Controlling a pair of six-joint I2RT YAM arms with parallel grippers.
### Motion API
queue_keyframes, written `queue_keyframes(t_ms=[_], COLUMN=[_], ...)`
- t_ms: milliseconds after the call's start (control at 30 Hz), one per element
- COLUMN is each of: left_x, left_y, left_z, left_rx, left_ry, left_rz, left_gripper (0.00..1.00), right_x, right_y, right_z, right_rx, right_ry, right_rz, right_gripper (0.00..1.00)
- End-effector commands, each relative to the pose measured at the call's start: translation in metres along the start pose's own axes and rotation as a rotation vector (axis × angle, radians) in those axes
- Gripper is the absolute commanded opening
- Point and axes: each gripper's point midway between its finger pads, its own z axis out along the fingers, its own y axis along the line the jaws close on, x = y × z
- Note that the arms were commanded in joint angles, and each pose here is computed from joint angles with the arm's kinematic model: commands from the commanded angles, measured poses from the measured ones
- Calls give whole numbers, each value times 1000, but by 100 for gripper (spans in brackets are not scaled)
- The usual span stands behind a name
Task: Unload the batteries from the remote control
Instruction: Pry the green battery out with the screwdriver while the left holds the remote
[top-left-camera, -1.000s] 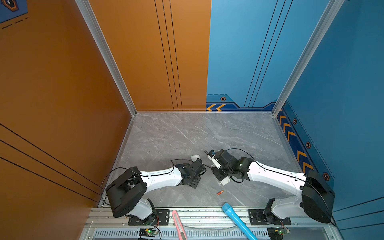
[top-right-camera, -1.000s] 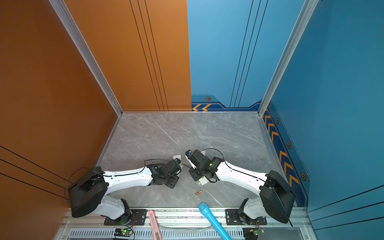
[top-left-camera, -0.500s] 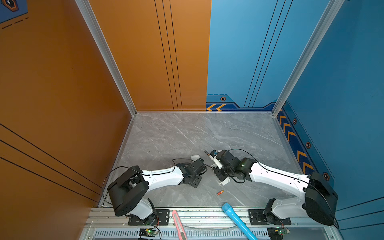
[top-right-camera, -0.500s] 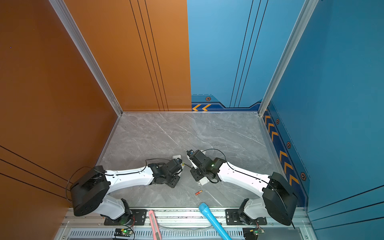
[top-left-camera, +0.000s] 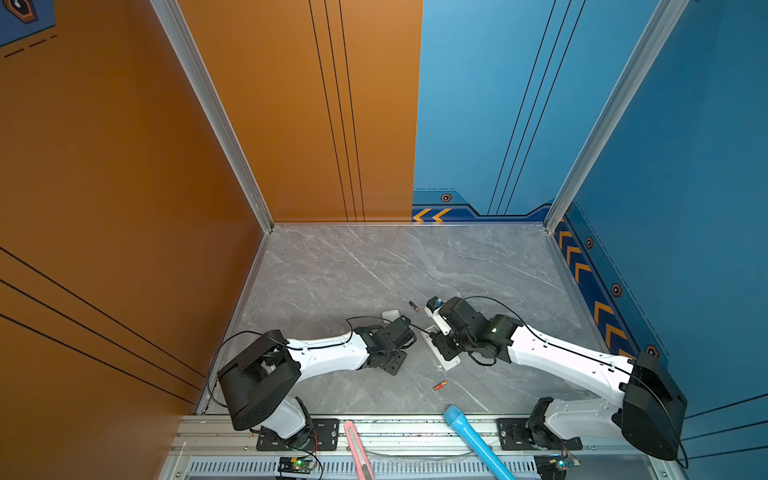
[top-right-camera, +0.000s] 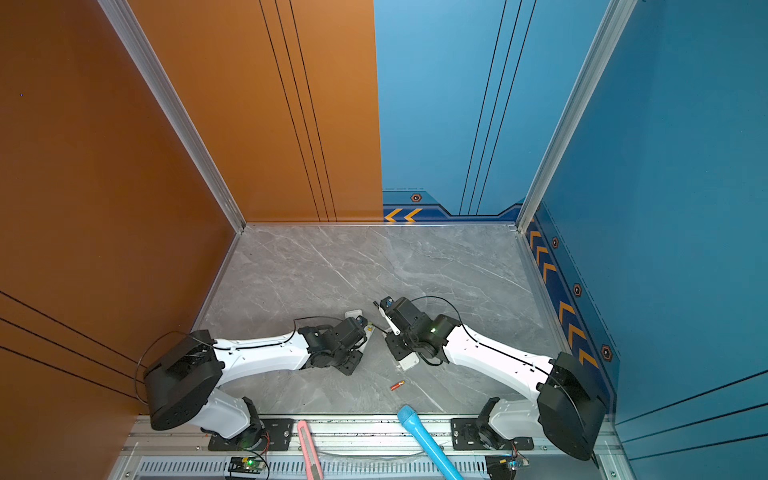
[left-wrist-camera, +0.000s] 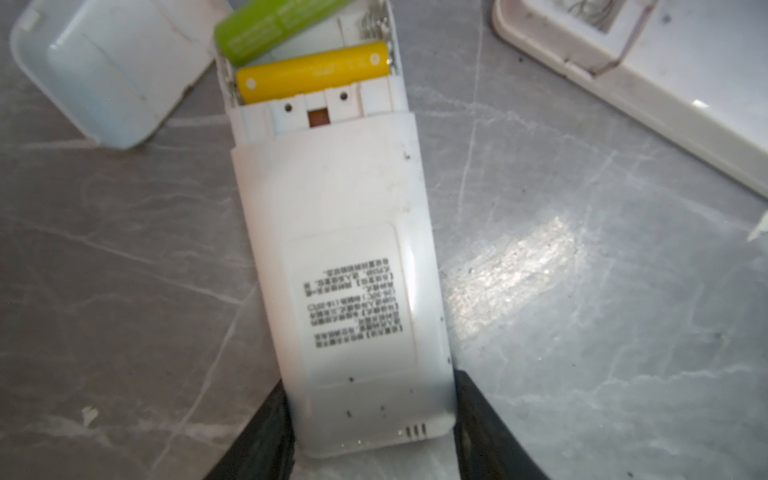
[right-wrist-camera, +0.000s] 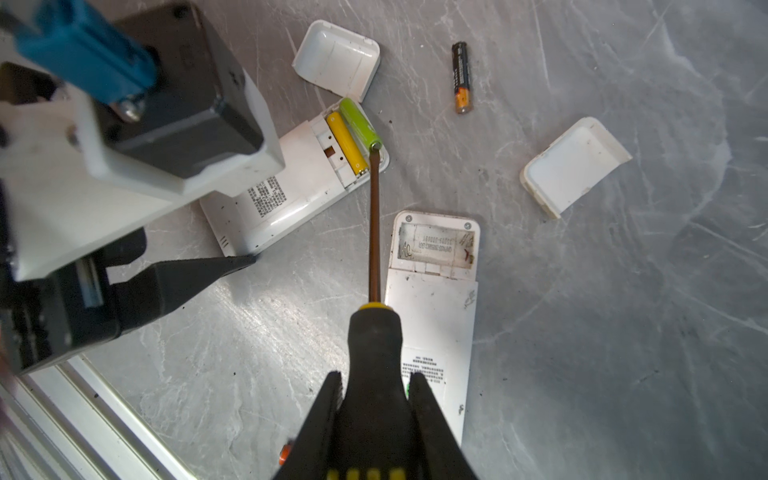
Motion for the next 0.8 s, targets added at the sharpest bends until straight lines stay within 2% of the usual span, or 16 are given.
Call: queue_keyframes(t_ms=[0,433,767], left_x=[41,43,42], left_y=[-55,-62,-57], left_z=[20,20,18], left_rx=[237,251,236], left_ry=[129,142,140], left_rz=[185,215,190], left_gripper=[0,0,0], right_x=[-28,-40,-29], right_y=[17,0,-14], right_z=[-8,-15,-12], right_rx=[-83,-56,-33], right_ry=[-121,-169,-118], right_rz=[2,59,86], right_gripper=[0,0,0])
